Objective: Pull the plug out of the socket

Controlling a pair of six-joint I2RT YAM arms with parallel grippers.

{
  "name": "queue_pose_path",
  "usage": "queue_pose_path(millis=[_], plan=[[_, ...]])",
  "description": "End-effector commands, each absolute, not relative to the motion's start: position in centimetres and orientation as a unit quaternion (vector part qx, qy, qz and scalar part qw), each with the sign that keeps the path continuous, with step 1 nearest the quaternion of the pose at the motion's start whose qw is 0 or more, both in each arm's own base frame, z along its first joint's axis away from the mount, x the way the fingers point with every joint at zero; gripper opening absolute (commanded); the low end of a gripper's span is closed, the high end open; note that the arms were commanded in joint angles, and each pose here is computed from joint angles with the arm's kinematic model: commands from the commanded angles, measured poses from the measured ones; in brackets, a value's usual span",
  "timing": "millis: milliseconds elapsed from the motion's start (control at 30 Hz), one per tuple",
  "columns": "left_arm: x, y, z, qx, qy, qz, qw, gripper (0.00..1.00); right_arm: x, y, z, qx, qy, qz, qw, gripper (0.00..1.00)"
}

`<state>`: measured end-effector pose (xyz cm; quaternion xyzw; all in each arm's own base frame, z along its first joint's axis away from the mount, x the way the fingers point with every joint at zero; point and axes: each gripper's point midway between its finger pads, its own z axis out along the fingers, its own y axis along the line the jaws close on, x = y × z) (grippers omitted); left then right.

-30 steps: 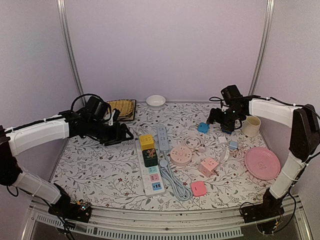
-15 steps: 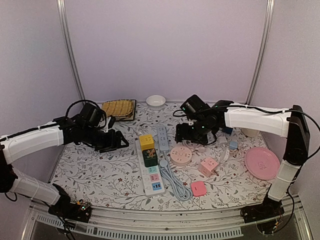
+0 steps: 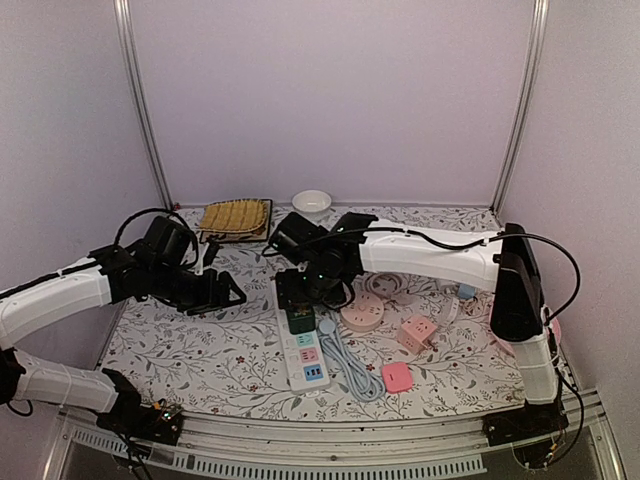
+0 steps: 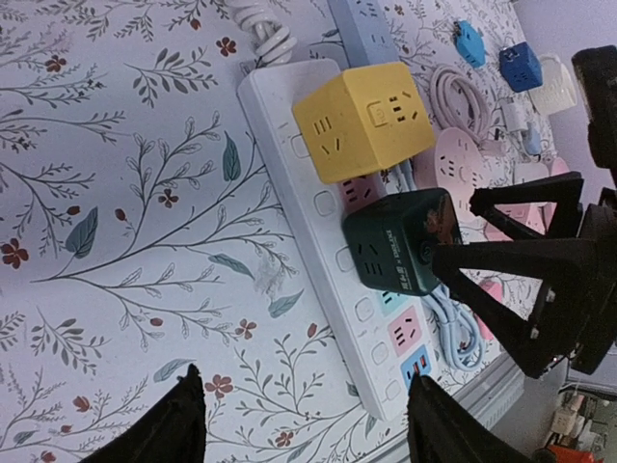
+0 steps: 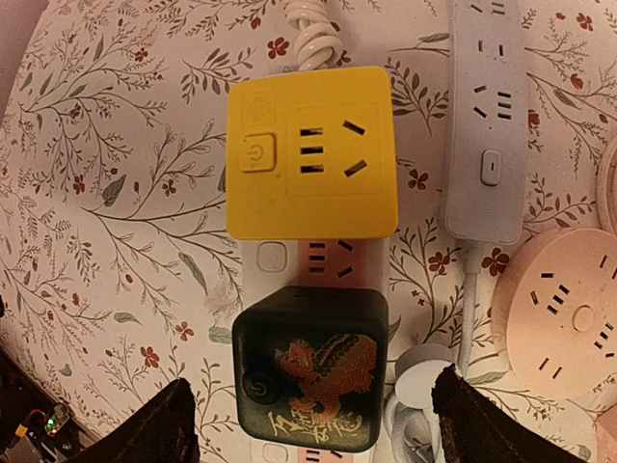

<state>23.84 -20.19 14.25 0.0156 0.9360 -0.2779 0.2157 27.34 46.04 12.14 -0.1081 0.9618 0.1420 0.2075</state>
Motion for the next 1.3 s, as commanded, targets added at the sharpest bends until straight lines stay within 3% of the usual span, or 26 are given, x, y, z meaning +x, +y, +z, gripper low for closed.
queue_pose_path(millis=[0, 533, 700, 833, 900, 1100, 1267], plan=[[23.6, -19.2, 13.8, 0.017, 0.939, -0.268, 0.216, 0.72, 27.3, 45.7, 10.7, -0.114, 0.968, 0.100, 0.199, 0.86], [24.6, -18.8, 13.8, 0.029, 0.939, -0.266, 0.217, 0.72, 26.6, 47.0, 6.2, -0.133, 0.974, 0.067, 0.171, 0.82], [24.8, -18.9, 13.7, 0.032, 0.938, -0.267, 0.217, 0.72, 26.7, 47.2, 6.7, -0.134, 0.973, 0.072, 0.176, 0.68], [24.9, -19.2, 13.4, 0.034, 0.938, -0.271, 0.212, 0.72, 26.5, 47.8, 7.8, -0.142, 0.969, 0.086, 0.184, 0.44], [24.9, -19.4, 13.2, 0.034, 0.938, -0.275, 0.209, 0.72, 26.1, 48.0, 8.2, -0.146, 0.967, 0.088, 0.186, 0.37], [24.9, -20.2, 12.6, 0.035, 0.935, -0.294, 0.196, 0.72, 23.8, 48.3, 7.8, -0.173, 0.967, 0.082, 0.169, 0.22], [24.6, -20.7, 11.8, 0.034, 0.934, -0.307, 0.179, 0.72, 20.7, 48.4, 7.3, -0.202, 0.965, 0.065, 0.153, 0.20]])
